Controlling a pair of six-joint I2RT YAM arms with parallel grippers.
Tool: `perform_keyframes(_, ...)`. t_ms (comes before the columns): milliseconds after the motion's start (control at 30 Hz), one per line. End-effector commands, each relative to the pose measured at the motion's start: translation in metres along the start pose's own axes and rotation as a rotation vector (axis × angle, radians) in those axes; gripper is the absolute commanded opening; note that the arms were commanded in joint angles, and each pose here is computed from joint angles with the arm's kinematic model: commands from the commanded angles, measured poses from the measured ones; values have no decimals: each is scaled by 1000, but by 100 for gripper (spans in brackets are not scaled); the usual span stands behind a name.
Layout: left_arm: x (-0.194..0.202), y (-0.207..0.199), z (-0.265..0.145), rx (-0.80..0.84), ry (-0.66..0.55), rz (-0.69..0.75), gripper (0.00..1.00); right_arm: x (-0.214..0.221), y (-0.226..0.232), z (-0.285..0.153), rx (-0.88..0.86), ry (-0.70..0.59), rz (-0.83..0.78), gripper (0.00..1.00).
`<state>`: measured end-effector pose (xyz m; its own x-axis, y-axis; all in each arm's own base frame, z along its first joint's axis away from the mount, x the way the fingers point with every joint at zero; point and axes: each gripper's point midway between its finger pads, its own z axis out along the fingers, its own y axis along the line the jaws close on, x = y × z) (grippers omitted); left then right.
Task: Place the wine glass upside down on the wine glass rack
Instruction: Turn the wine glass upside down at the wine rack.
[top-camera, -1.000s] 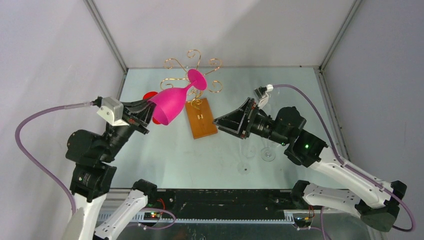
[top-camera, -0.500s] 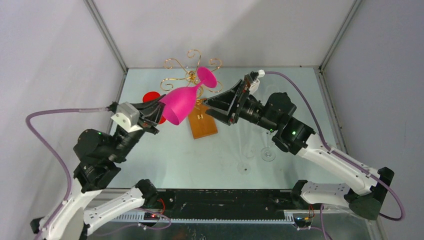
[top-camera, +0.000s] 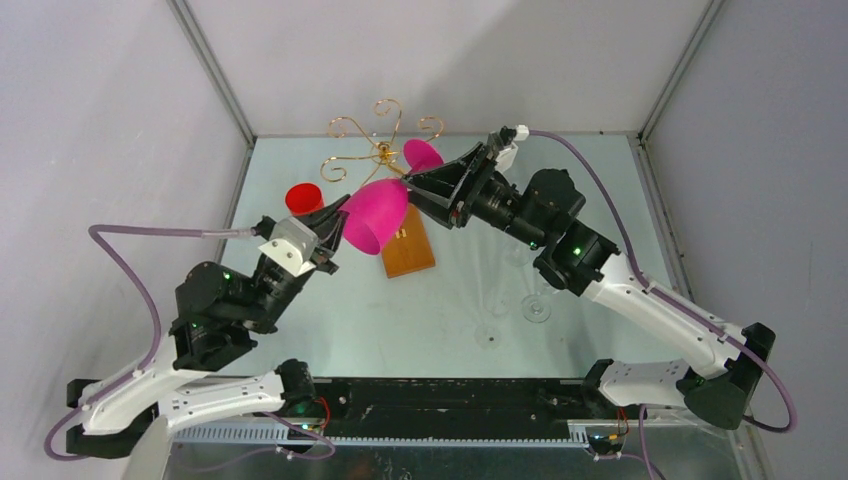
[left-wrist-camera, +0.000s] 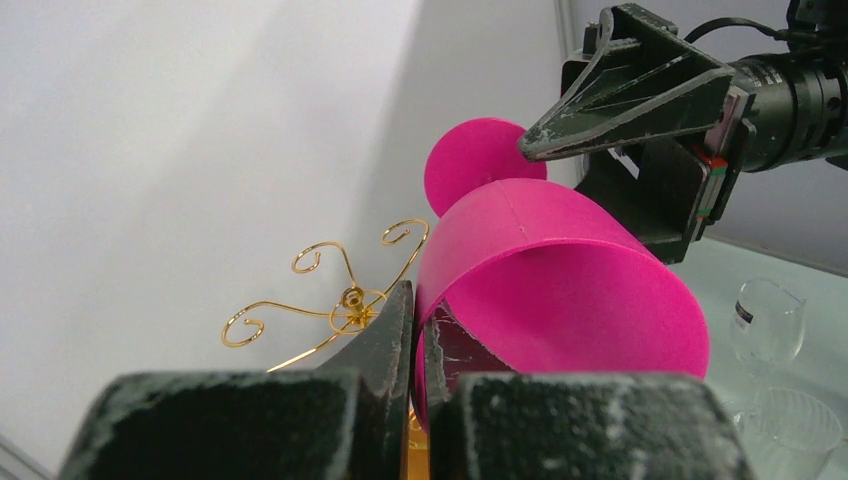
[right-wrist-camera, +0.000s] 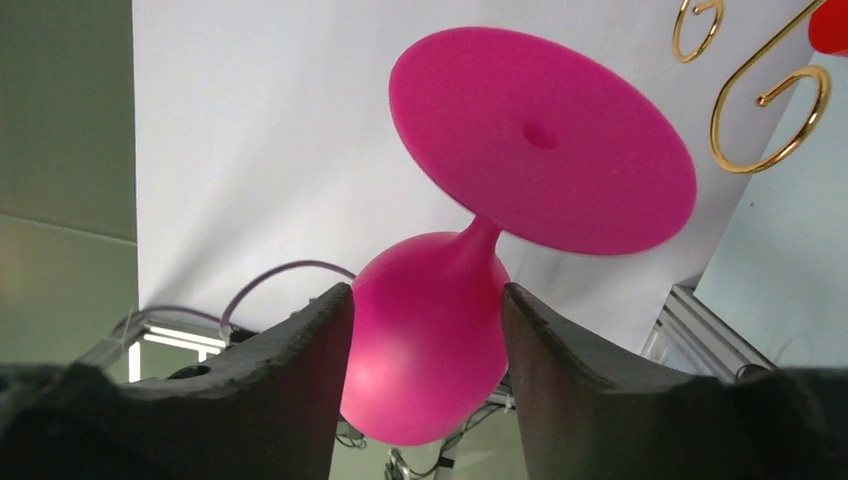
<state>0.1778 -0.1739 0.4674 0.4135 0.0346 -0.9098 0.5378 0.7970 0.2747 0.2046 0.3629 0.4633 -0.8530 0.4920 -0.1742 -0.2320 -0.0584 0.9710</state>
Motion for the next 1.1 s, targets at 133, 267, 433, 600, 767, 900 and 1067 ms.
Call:
perform_keyframes(133,0,1,0,-41,-1,34,0,-28,21,-1,-30,-119,21,51)
perform_keyframes(267,0,-4,0,-21,0,50,0,-31,13,7,-28,-107,42,50)
perform_keyframes(433,3,-11,0,0,5,74,0,-26,8,15,-31,-70,73,48)
perform_keyframes(600,1,-8,1,-30,11,95,0,-19,1,20,-20,-36,82,47)
perform_keyframes(767,3,-15,0,6,7,105,0,-23,4,19,-29,-66,69,37)
perform_keyframes(900,4,-16,0,7,12,105,0,-28,7,16,-28,-99,64,23)
perform_keyframes(1067,10,-21,-2,25,22,102,1,-28,8,13,-21,-104,51,0)
